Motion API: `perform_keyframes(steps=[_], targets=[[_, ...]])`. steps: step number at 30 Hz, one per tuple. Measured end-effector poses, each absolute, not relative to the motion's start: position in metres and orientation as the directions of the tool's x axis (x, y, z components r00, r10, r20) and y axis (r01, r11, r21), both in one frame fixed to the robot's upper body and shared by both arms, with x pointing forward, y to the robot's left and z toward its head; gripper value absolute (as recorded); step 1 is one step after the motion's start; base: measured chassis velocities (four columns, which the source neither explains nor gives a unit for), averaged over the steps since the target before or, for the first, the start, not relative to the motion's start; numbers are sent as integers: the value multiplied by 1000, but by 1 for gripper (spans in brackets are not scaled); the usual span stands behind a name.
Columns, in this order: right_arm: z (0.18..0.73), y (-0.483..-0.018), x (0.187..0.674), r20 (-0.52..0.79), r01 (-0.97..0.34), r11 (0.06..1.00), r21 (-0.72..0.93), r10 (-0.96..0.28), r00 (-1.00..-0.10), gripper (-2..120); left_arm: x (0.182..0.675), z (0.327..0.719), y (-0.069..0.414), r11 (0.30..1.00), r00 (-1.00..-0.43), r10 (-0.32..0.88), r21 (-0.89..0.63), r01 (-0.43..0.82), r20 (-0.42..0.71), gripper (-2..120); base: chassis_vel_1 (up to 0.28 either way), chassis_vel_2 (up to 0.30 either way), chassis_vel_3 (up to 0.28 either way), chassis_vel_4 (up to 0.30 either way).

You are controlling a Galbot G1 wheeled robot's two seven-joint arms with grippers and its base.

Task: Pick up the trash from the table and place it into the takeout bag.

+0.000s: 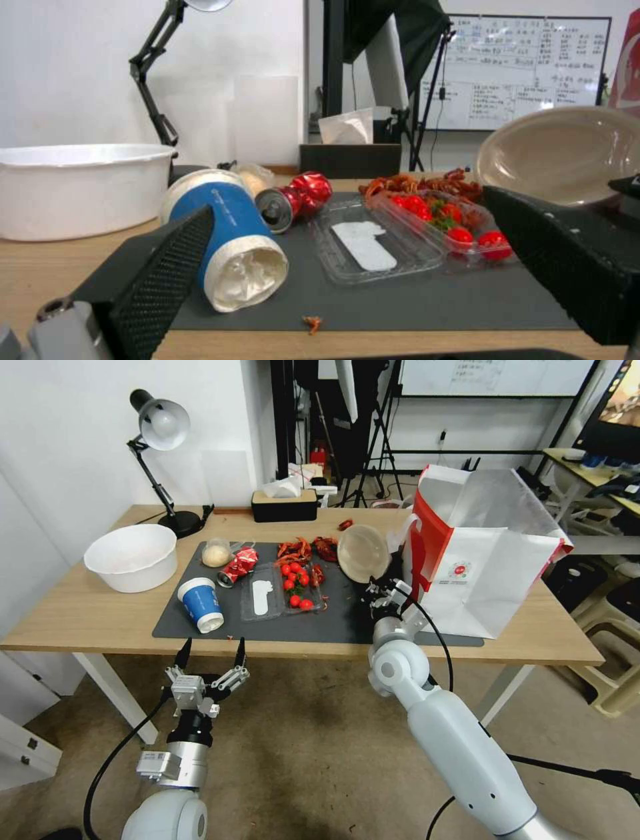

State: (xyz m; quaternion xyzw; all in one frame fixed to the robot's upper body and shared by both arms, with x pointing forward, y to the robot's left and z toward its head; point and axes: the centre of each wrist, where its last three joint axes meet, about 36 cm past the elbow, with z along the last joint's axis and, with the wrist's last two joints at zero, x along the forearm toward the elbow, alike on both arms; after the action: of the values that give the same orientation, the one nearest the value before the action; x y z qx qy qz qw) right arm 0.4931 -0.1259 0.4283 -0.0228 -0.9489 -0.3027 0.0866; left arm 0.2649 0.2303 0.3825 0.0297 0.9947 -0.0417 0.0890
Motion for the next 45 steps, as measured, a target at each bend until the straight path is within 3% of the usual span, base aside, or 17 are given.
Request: perform_keyframes(steps=[9,18,21,25,26,29,35,38,41,45], targets=[[430,-132,488,135,52,821,569,-31,-990,0,266,381,229,994,-982,54,-80,69,-180,100,0,0,0,0],[442,-143,466,-23,-166,809,564,-186,-982,0,267,381,227,994,-982,57,-81,72,-180,100,0,0,0,0],[447,-149,459,-125,-301,808,506,-276,-953,0,266,381,227,994,-982,57,-80,72,-181,100,0,0,0,0],[453,-152,457,-192,-366,806,465,-312,-930,0,266,382,226,994,-982,57,-80,72,-181,100,0,0,0,0],[472,-158,457,-283,-430,790,437,-333,-899,0,266,382,225,994,-982,58,-78,74,-182,100,0,0,0,0],[509,-173,458,-399,-485,783,390,-331,-855,0,266,382,223,994,-981,61,-78,76,-183,100,0,0,0,0],[542,-200,461,-475,-474,813,337,-288,-831,0,266,382,221,994,-981,64,-78,80,-183,100,0,0,0,0],[563,-216,463,-473,-389,875,289,-223,-852,0,266,382,221,994,-981,66,-76,81,-183,100,0,0,0,0],[586,-244,460,-417,-184,963,195,-88,-904,0,265,382,220,994,-981,68,-75,83,-183,100,0,0,0,0],[601,-261,452,-363,-69,983,169,-3,-932,0,265,382,220,994,-981,68,-75,83,-184,100,0,0,0,0]])
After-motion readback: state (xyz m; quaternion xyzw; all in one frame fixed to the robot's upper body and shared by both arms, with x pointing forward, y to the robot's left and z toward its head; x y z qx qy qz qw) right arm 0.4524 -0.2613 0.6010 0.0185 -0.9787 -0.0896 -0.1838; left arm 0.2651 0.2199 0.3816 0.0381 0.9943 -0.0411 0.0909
